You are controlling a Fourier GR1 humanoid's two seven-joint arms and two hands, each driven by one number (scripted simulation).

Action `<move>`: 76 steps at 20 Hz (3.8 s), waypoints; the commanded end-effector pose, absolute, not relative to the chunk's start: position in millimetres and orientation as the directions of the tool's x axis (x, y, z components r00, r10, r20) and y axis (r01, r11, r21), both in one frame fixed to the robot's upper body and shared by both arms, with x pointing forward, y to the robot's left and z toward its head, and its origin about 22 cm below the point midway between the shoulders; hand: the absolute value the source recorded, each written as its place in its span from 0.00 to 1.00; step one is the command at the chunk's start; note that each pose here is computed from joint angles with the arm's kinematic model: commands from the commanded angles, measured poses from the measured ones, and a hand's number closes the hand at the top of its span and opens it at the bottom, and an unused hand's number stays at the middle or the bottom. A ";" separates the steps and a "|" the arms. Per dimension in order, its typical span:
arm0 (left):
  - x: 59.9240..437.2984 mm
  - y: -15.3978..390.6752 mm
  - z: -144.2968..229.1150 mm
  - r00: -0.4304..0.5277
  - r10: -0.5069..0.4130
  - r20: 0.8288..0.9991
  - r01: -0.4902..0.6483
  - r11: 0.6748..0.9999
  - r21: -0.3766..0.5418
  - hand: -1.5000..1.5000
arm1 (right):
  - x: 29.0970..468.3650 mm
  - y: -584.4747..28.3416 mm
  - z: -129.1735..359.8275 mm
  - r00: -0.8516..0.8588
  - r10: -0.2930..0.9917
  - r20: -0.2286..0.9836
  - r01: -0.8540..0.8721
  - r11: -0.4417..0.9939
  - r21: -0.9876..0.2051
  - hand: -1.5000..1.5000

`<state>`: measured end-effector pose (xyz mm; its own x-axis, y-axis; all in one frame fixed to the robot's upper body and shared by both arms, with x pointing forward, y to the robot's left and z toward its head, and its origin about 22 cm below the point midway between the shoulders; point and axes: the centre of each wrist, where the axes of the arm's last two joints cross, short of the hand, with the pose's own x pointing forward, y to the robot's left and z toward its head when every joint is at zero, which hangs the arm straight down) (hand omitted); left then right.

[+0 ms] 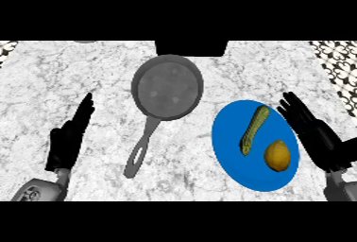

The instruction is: Pick the squash from the plate and place it in the pan

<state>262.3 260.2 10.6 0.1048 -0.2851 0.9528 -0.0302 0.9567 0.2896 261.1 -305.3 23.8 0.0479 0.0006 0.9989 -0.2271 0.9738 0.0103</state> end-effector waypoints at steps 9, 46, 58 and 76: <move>242.0 294.2 -1.9 0.198 -0.362 0.911 -0.083 0.920 0.384 0.50 | 225.9 -390.5 -13.3 0.175 -0.130 0.976 0.858 0.506 -0.087 0.00; 228.1 266.9 4.2 0.155 -0.380 0.912 0.014 0.924 0.383 0.50 | 317.9 -290.3 132.7 0.879 0.159 0.449 0.121 0.838 -0.533 0.00; 224.5 280.0 -1.4 0.170 -0.384 0.908 -0.009 0.920 0.391 0.50 | 345.0 -265.1 119.6 0.922 0.192 0.337 -0.006 0.875 -0.484 0.00; 221.0 283.4 -2.7 0.205 -0.366 0.908 -0.018 0.926 0.377 0.50 | 350.6 -257.6 68.1 0.956 0.238 0.172 -0.134 0.873 -0.468 0.00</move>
